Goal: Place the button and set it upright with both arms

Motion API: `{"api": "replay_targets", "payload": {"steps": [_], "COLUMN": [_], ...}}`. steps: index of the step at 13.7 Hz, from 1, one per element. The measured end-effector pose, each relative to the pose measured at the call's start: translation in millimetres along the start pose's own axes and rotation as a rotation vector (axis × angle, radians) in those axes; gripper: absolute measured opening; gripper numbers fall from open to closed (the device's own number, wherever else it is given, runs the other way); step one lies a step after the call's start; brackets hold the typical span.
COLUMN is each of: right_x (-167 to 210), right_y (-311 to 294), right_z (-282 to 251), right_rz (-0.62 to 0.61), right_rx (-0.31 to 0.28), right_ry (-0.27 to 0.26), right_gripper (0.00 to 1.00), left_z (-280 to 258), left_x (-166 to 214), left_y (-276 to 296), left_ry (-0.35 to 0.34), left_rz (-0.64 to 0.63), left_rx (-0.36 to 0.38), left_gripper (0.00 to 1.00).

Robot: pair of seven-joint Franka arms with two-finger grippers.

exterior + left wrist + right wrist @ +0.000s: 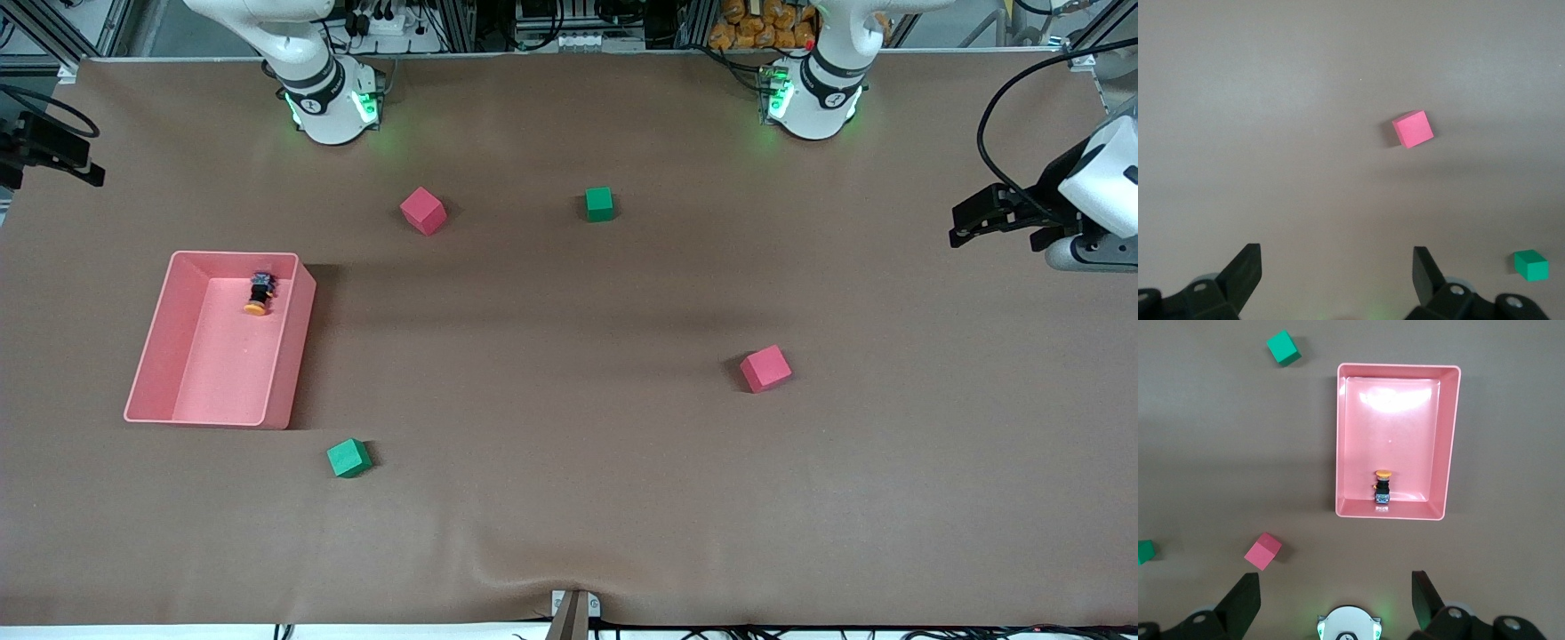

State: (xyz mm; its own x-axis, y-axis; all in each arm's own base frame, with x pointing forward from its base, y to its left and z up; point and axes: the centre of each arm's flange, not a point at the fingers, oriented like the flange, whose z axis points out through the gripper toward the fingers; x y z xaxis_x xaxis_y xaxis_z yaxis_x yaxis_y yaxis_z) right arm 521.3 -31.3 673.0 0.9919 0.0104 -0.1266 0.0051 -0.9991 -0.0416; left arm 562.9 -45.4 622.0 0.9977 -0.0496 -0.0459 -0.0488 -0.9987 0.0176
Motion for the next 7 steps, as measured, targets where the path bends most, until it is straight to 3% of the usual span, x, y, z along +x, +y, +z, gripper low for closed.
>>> {"api": "replay_targets", "payload": {"steps": [7], "right_x": [59.8], "right_y": [35.7], "right_z": [91.3], "right_rz": [0.051], "right_rx": [0.015], "right_ry": [-0.118], "right_gripper": [1.0], "left_z": [-5.5], "left_x": [0.0], "left_y": [-6.1], "left_ry": [0.012], "left_rz": [-0.014], "left_rx": [-0.001], "left_gripper": [1.0]}}
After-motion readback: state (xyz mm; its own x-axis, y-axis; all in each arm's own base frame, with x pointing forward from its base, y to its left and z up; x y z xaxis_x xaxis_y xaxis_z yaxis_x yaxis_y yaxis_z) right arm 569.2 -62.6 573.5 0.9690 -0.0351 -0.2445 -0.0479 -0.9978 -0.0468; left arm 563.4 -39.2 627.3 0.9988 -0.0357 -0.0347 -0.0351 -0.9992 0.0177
